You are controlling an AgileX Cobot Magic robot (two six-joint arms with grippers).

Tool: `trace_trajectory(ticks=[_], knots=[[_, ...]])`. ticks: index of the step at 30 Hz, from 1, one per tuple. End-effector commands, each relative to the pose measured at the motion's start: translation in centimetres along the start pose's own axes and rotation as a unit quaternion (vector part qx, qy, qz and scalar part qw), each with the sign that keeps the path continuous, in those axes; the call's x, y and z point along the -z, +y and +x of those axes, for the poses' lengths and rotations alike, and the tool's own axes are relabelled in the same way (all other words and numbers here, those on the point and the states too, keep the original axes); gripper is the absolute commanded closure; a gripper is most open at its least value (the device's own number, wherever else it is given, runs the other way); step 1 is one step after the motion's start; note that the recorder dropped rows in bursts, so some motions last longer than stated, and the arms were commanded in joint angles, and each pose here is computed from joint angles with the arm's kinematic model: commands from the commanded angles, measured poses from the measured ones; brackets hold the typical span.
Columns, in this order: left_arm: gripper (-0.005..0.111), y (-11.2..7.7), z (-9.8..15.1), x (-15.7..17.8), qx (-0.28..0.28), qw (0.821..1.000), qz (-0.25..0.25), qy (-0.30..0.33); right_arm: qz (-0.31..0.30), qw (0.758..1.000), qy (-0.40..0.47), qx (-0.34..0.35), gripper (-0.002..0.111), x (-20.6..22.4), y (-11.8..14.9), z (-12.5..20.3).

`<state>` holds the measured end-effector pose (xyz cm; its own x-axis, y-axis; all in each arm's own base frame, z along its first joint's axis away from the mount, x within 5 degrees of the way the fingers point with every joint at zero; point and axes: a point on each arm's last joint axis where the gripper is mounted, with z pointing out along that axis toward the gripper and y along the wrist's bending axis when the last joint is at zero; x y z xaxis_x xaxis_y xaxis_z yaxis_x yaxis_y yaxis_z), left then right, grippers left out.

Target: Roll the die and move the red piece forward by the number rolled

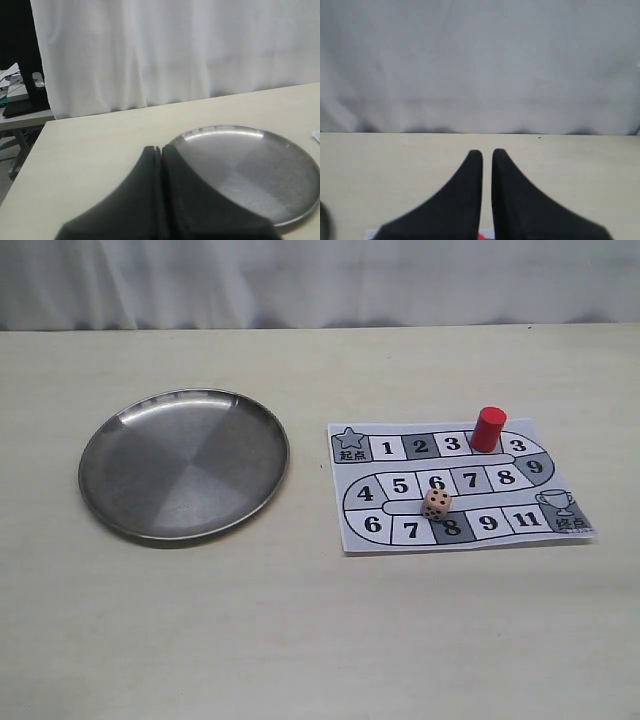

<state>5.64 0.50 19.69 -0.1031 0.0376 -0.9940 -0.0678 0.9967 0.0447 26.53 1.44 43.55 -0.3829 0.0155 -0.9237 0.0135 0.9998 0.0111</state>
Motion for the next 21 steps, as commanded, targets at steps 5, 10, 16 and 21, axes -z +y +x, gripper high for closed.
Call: trace_trajectory(ticks=[5, 10, 16, 21], knots=[[0.107, 0.0, 0.0, 0.0, -0.001, 1.0, 0.002, -0.006, -0.044, 0.996, -0.041, -0.06, 0.102, 4.2, -0.1, 9.3], [0.107, 0.0, 0.0, 0.0, -0.001, 1.0, 0.002, -0.006, -0.061, 0.99, -0.033, -0.124, 0.102, 5.8, -0.3, 17.1], [0.107, 0.0, 0.0, 0.0, -0.001, 1.0, 0.002, -0.006, -0.049, 0.994, -0.005, -0.1, 0.102, 6.4, -1.0, 27.2], [0.107, 0.0, 0.0, 0.0, -0.001, 1.0, 0.002, -0.006, -0.047, 0.995, -0.061, -0.065, 0.102, 6.9, -1.3, 29.6]])
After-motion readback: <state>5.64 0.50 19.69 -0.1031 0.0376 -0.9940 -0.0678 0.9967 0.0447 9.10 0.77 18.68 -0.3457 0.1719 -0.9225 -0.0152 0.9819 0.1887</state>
